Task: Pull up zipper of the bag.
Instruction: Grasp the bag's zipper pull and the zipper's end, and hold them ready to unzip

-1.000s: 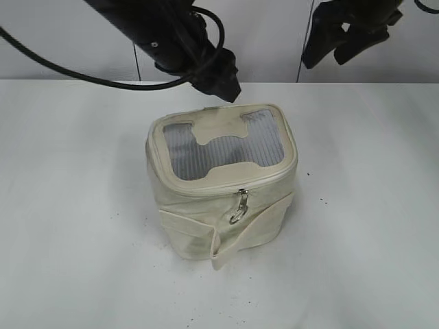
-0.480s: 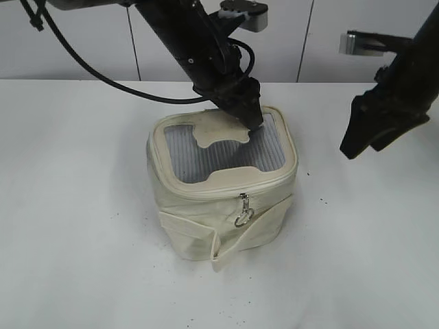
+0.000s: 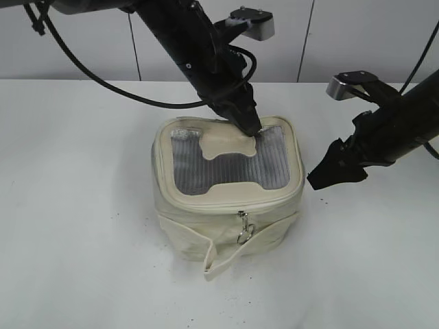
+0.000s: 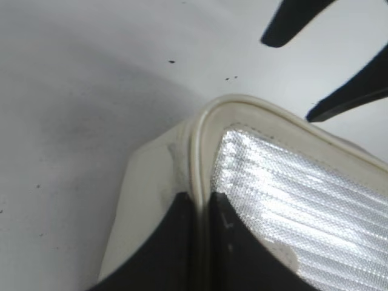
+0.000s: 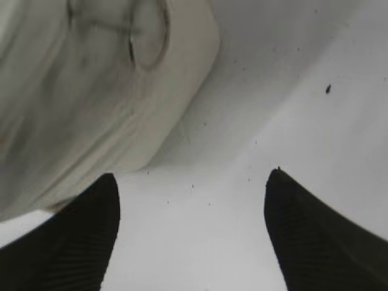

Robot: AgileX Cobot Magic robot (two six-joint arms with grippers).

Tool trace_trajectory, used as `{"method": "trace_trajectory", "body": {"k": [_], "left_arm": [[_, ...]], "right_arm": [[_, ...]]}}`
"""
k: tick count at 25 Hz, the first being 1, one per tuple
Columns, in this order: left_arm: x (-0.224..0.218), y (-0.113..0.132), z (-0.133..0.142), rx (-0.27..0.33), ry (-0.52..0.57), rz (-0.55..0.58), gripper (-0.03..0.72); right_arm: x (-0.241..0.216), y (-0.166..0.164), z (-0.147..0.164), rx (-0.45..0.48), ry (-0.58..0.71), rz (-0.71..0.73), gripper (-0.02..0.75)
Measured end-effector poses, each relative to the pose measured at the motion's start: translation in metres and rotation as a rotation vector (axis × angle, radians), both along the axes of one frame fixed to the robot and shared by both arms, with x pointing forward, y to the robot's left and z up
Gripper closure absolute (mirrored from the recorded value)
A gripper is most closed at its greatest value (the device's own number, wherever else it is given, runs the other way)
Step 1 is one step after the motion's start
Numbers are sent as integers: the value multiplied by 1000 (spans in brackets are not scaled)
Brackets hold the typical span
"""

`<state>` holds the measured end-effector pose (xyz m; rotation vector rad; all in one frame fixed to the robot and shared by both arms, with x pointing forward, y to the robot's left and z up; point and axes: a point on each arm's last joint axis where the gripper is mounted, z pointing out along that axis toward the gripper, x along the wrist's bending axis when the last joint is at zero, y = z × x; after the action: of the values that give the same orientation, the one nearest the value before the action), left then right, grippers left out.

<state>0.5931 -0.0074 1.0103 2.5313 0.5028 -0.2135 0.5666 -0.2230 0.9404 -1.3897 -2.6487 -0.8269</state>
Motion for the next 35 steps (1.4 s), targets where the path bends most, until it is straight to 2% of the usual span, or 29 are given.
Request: {"method": "trace_trajectory", "body": {"k": [3, 8, 15, 24, 27, 30, 32, 35], "left_arm": [[-3, -2, 1, -25, 15, -44, 643], [-4, -2, 1, -30, 14, -60, 643], [-4, -2, 1, -31, 13, -62, 643], [-4, -2, 1, -30, 14, -62, 643], [-4, -2, 1, -30, 15, -61, 643], [-4, -2, 1, -30, 15, -61, 643], [-4, -2, 1, -30, 15, -61, 645], [-4, -2, 1, -28, 27, -43, 645]], "right_arm": [[2, 2, 1, 21, -50, 18, 185], [3, 4, 3, 43, -78, 37, 188], [6, 9, 5, 91, -130, 82, 269], [12, 14, -13, 142, -153, 128, 307], [14, 15, -15, 167, -181, 138, 377], [15, 16, -15, 180, -193, 143, 522], [14, 18, -15, 196, -186, 149, 652], [13, 19, -15, 218, -168, 154, 742]]}}
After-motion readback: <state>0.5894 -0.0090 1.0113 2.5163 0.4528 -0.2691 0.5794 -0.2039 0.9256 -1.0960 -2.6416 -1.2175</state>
